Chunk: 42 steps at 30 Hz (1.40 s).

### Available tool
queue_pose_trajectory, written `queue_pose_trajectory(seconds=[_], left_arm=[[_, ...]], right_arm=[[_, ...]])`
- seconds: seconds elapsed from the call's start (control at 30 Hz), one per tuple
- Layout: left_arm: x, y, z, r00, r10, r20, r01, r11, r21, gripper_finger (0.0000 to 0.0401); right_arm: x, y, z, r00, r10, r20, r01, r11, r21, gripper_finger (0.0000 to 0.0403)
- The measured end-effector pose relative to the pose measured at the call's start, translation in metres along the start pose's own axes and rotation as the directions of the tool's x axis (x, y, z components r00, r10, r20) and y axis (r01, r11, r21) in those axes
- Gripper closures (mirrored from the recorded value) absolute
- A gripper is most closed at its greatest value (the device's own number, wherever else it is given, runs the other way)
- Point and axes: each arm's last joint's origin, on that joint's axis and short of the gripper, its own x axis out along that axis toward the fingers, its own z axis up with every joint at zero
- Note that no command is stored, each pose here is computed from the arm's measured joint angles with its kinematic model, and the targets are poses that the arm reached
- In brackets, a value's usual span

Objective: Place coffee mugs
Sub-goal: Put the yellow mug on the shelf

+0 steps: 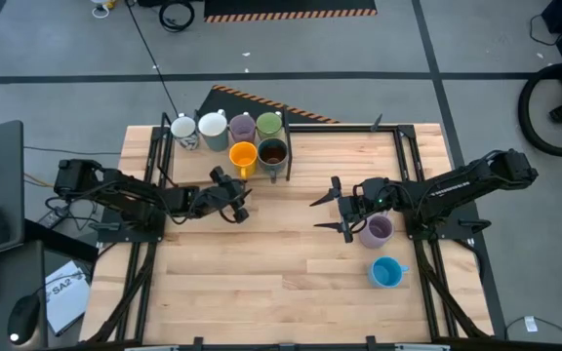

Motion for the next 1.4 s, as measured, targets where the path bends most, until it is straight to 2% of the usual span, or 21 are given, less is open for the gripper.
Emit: queue_pose_trajectory(seconds=[0.3,0.63,1.4], left_arm=[[0.0000,0.0007,0.0001,1.000,0.026,0.004,-0.026,0.998,0.056,0.0257],[0.0000,0.0019,0.0002,0.998,0.068,0.008,-0.068,0.996,0.059,0.0257],[0.0018,0.0012,0.0028,0.999,0.042,0.034,-0.041,0.999,-0.028,0.0257]], right_arm=[[0.0000,0.0000,0.0002,1.000,0.000,0.002,0.000,1.000,0.000,0.0129],[0.0000,0.0000,0.0002,1.000,0.000,0.002,0.000,1.000,0.000,0.0129],[0.0000,-0.0003,0.0016,1.000,-0.001,0.017,0.001,1.000,-0.002,0.0129]])
